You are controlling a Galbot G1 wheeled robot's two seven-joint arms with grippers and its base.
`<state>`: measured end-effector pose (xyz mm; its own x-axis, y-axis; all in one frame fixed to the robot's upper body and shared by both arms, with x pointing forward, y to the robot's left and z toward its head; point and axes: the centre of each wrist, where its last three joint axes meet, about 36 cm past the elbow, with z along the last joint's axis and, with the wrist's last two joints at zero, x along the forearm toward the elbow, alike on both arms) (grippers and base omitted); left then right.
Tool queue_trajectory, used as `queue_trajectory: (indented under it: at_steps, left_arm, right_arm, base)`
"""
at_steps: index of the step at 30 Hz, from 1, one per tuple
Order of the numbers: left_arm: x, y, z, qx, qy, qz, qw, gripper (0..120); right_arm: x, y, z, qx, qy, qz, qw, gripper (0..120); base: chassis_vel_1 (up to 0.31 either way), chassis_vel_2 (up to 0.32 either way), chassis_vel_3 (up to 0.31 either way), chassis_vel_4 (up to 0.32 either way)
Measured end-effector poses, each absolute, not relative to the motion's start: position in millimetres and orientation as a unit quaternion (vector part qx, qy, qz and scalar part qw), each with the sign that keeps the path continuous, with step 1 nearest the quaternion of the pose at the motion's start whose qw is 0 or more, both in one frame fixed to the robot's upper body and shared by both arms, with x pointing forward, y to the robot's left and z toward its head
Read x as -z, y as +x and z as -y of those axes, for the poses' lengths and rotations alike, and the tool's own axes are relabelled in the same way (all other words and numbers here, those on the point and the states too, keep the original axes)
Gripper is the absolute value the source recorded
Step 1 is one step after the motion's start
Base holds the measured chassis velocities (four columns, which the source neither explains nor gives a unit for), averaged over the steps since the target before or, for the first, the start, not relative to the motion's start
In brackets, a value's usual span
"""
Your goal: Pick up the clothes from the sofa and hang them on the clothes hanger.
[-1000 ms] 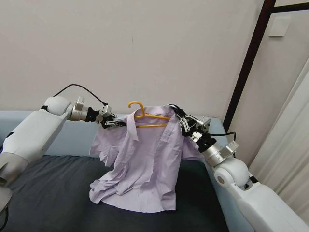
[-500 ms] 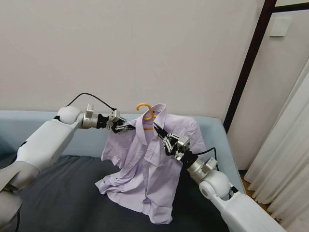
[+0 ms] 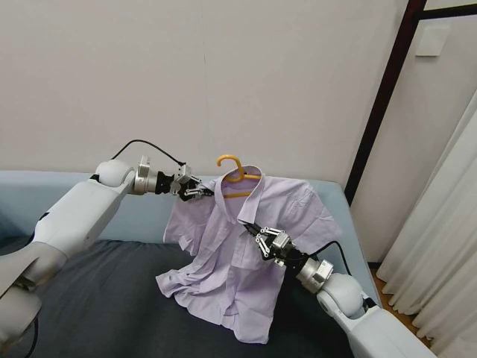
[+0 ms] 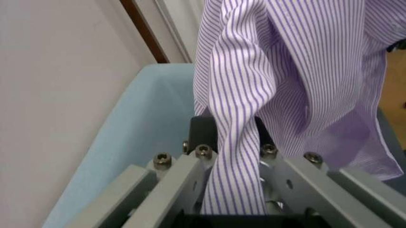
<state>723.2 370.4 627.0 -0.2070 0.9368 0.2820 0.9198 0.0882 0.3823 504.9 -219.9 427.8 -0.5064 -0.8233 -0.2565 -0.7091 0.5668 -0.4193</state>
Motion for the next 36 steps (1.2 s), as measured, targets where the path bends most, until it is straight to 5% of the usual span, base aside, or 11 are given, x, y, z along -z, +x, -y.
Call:
queue_trajectory:
  at_steps: [11, 23, 36]
  left_arm:
    - [-635.8, 716.7, -379.9, -0.245, 0.631, -0.736, 0.022, 2]
    - [-666.7, 718.5, -388.2, -0.261, 0.619, -0.740, 0.040, 2]
    - [-759.5, 714.2, -405.1, -0.289, 0.612, -0.731, 0.084, 2]
  right_arm:
    - [-425.1, 501.2, 225.5, 0.141, -0.439, -0.859, 0.221, 0]
    - [-465.3, 471.6, 274.7, 0.037, -0.629, -0.750, 0.202, 43]
    - [-616.4, 466.8, 302.9, 0.029, -0.439, -0.857, 0.268, 91]
  base:
    - [0.000, 0.000, 0.000, 0.000]
    - [0.000, 0.000, 0.000, 0.000]
    - [0.000, 0.000, 0.000, 0.000]
